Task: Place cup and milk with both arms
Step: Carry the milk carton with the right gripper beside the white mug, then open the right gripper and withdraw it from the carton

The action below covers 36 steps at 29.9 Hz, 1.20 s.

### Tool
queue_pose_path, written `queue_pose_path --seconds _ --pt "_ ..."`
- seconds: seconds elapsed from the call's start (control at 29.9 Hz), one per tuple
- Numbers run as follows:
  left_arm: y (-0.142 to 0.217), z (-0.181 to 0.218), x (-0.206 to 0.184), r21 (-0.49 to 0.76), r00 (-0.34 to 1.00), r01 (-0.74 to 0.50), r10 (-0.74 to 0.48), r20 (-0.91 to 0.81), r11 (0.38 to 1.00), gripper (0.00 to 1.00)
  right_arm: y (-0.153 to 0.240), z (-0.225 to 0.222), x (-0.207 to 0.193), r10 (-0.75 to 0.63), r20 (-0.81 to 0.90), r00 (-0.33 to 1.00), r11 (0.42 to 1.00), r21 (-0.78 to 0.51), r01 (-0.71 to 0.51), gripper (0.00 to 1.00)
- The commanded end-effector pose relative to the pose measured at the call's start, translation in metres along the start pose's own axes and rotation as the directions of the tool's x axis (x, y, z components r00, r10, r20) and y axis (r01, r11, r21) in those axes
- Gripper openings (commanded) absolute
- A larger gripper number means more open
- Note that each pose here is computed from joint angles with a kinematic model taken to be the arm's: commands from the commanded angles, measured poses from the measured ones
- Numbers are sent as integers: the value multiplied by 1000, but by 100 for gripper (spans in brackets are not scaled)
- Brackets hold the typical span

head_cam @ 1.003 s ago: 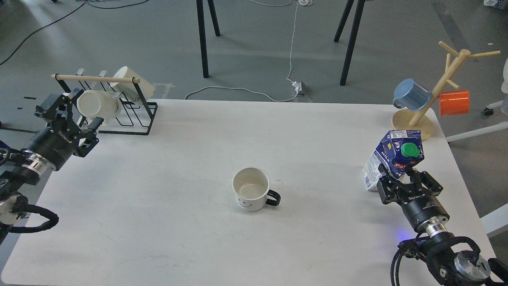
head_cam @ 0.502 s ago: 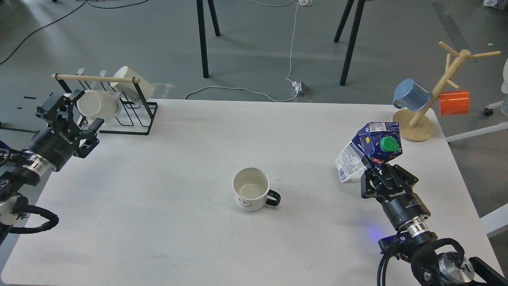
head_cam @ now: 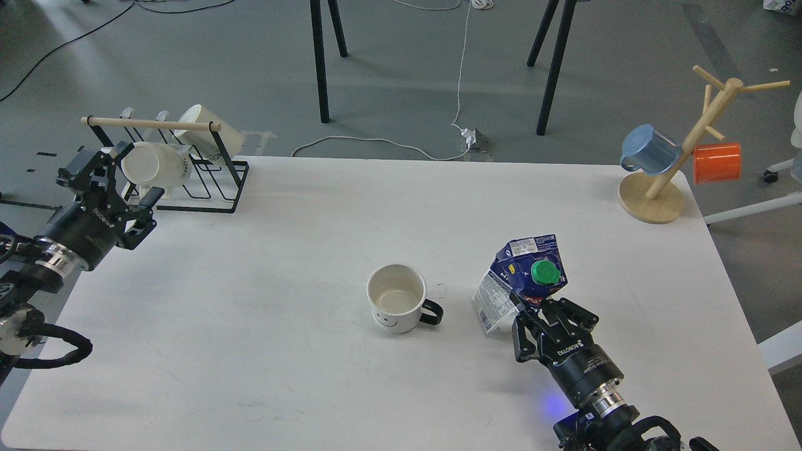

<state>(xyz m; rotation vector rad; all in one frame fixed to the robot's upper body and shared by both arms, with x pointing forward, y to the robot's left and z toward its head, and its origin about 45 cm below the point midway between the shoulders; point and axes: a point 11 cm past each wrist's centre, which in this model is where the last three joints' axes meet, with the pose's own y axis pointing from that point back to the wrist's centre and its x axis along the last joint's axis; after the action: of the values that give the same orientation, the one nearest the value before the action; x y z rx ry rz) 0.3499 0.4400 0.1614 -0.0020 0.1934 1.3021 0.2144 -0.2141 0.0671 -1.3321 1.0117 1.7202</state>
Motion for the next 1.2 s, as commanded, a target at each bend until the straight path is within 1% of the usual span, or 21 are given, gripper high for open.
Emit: queue_pose_path --seconds 0.0,0.4,0.47,0.6,0.67,0.74,0.77,0.84,0.87,0.97,1.17 --pt "0 0 0 -1 1000 0 0 1 1000 97 -2 8 3 3 5 1000 1000 -14 -3 28" --pt "1 0 2 3 1000 -3 3 4 1000 98 -6 9 9 16 -1 1000 1000 -11 -16 28" --pt "7 -3 5 14 1000 -12 11 5 1000 98 -6 10 9 14 0 1000 1000 -13 -14 31" --pt "10 -6 7 23 1000 -17 17 7 1000 98 -7 11 8 11 0 1000 1000 -16 -11 42" --pt "10 -6 6 23 1000 -16 16 6 1000 98 -6 11 8 11 1 1000 1000 -16 -11 53" --pt "10 -6 6 23 1000 -16 16 6 1000 98 -7 12 8 10 3 1000 1000 -16 -10 61" --pt "10 -6 6 23 1000 -16 16 6 1000 98 -6 12 8 11 4 1000 1000 -16 -11 67" --pt "10 -6 6 23 1000 -16 16 6 1000 98 -5 12 8 12 3 1000 1000 -17 -11 89" --pt "10 -6 6 23 1000 -16 16 6 1000 98 -4 11 9 15 2 1000 1000 -15 -15 97" --pt "10 -6 7 23 1000 -17 17 7 1000 98 0 9 12 26 -1 1000 1000 -12 -26 98" --pt "10 -6 7 23 1000 -17 17 7 1000 98 29 -2 16 65 -21 998 998 3 -65 98"
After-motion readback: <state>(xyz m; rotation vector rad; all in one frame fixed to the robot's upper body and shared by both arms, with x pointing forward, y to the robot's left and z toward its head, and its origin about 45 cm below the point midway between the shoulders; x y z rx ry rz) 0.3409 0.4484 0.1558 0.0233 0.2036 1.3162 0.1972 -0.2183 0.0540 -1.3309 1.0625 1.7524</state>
